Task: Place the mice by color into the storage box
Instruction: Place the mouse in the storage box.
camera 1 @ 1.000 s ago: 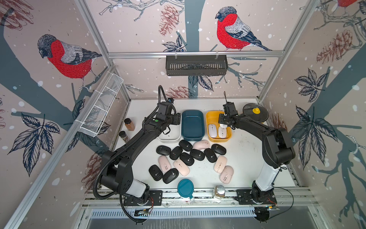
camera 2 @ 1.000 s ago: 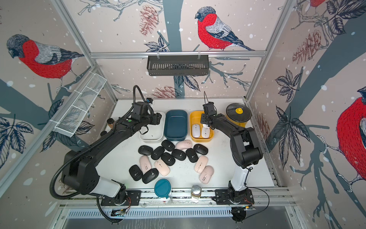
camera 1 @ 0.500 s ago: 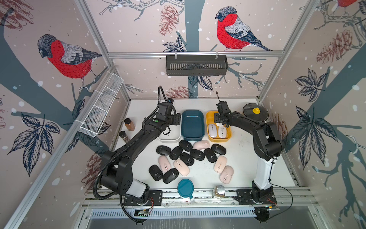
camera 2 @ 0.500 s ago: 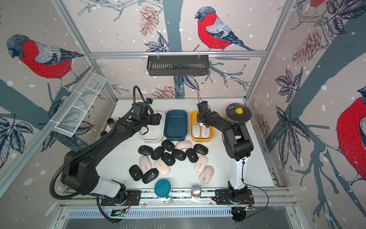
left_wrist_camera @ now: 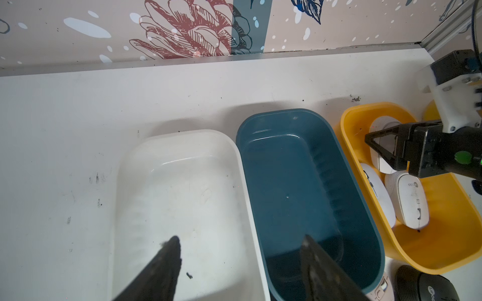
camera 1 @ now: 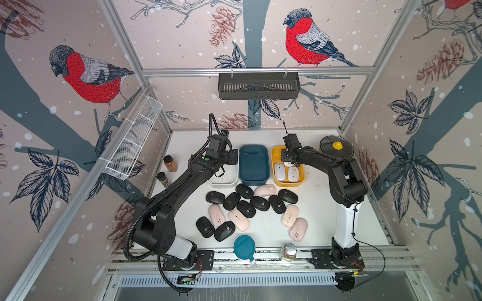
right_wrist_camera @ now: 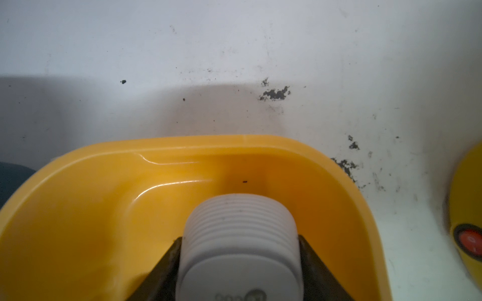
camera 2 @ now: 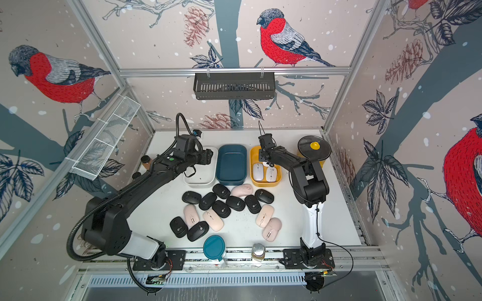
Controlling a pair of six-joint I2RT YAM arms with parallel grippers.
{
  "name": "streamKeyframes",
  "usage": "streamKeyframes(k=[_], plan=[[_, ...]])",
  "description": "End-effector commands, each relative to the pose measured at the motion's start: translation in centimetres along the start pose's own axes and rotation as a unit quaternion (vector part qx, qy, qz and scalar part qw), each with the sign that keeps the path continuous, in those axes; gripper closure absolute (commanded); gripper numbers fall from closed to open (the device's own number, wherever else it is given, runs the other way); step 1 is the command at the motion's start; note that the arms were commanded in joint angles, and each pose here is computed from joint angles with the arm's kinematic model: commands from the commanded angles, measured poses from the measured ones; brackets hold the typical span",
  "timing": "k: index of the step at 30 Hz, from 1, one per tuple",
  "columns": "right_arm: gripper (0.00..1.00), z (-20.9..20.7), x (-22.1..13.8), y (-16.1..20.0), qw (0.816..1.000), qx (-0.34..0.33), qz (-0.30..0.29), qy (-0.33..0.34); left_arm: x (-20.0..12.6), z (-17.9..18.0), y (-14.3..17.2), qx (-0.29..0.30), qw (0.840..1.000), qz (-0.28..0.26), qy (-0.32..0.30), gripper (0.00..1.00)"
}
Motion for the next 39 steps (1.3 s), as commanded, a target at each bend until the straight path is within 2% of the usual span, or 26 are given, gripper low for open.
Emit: streamKeyframes(k=[1, 13, 26, 34, 39], plan=[[0.45, 0.1, 0.4, -0.2, 1.0, -0.004, -0.005, 0.007, 0.1, 0.1, -0.3, 0.0, 1.0, -0.007, -0.009, 0.28], [0.41, 0.1, 0.9, 0.1, 1.0, -0.005, 0.0, 0.015, 0.2, 0.1, -0.2, 0.0, 1.0, -0.003, -0.009, 0.28], [0.24, 0.3, -0.5, -0.5, 1.0, -0.001, -0.008, 0.001, 0.1, 0.2, -0.2, 0.002, 1.0, -0.003, -0.012, 0.28], [0.24, 1.8, -6.4, -2.2, 0.998, -0.006, -0.052, -0.033, -0.3, 0.2, -0.3, 0.003, 1.0, -0.006, -0.018, 0.28], [0.24, 3.0, -11.7, -0.8, 0.995, -0.02, -0.081, -0.053, -0.6, 0.2, -0.3, 0.002, 1.0, -0.008, -0.017, 0.28]])
Point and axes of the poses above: each gripper's point midway between its finger pads, its own x axis out along the fingers, its own z axis along the line the jaws close on, y = z × x, the point moved 10 cm from there along -x, back along the fingers, and after that the axes turned 12 degrees about x, right-handed, at the moved point
